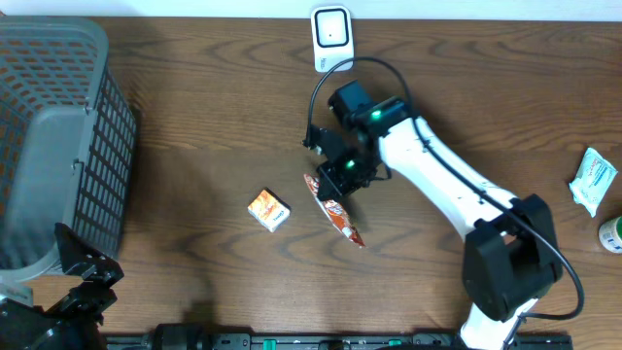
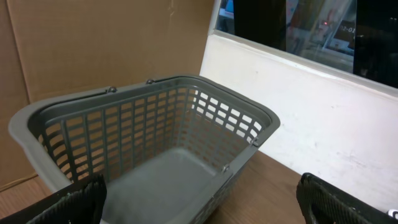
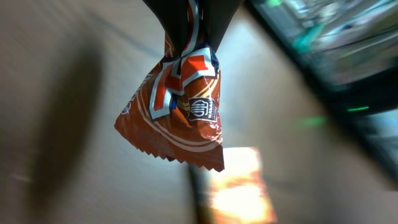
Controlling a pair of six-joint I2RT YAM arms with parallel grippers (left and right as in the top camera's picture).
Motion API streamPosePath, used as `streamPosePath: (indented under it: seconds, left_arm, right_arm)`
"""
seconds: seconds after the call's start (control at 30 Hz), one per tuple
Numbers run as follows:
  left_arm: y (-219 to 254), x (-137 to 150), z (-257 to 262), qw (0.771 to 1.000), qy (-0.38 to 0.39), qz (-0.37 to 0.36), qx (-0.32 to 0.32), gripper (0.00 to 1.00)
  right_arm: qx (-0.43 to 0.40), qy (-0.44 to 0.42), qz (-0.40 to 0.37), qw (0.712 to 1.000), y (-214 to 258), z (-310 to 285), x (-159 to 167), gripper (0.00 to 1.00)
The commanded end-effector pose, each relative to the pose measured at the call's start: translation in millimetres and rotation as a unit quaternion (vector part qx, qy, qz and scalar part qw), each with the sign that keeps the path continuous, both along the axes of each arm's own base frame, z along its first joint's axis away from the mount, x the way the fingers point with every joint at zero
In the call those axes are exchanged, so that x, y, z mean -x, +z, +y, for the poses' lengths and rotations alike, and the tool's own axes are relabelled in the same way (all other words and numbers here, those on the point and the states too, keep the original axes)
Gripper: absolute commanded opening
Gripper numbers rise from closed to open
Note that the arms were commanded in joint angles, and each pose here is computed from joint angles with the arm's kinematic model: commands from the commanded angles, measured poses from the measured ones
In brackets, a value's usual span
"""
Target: Scan the item barcode
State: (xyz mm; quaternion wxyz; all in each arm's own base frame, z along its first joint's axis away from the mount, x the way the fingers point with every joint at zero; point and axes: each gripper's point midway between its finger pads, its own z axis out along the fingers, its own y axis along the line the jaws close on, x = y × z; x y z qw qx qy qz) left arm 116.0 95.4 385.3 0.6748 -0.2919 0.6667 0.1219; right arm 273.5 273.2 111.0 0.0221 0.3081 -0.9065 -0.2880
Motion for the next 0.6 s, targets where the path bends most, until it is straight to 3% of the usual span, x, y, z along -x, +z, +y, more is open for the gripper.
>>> streamPosePath:
  seconds: [0.0, 0.2, 0.57]
  left_arm:
    - [-0.9, 2.0, 1.5, 1.0, 0.005, -0.001, -0.001, 0.98]
    - [-1.0, 2.0, 1.5, 1.0, 0.005, -0.001, -0.001, 0.98]
    - [-0.9, 2.0, 1.5, 1.0, 0.005, -0.001, -0.001, 0.98]
  right_arm:
    - [-0.154, 0.009, 0.068, 0.986, 40.2, 20.4, 10.7, 0.01]
    - [-0.256, -0.001, 0.11, 0.96, 62.0, 21.0, 9.0, 0.01]
    - [-0.356, 0.026, 0.107, 0.928, 92.7, 24.0, 10.5, 0.01]
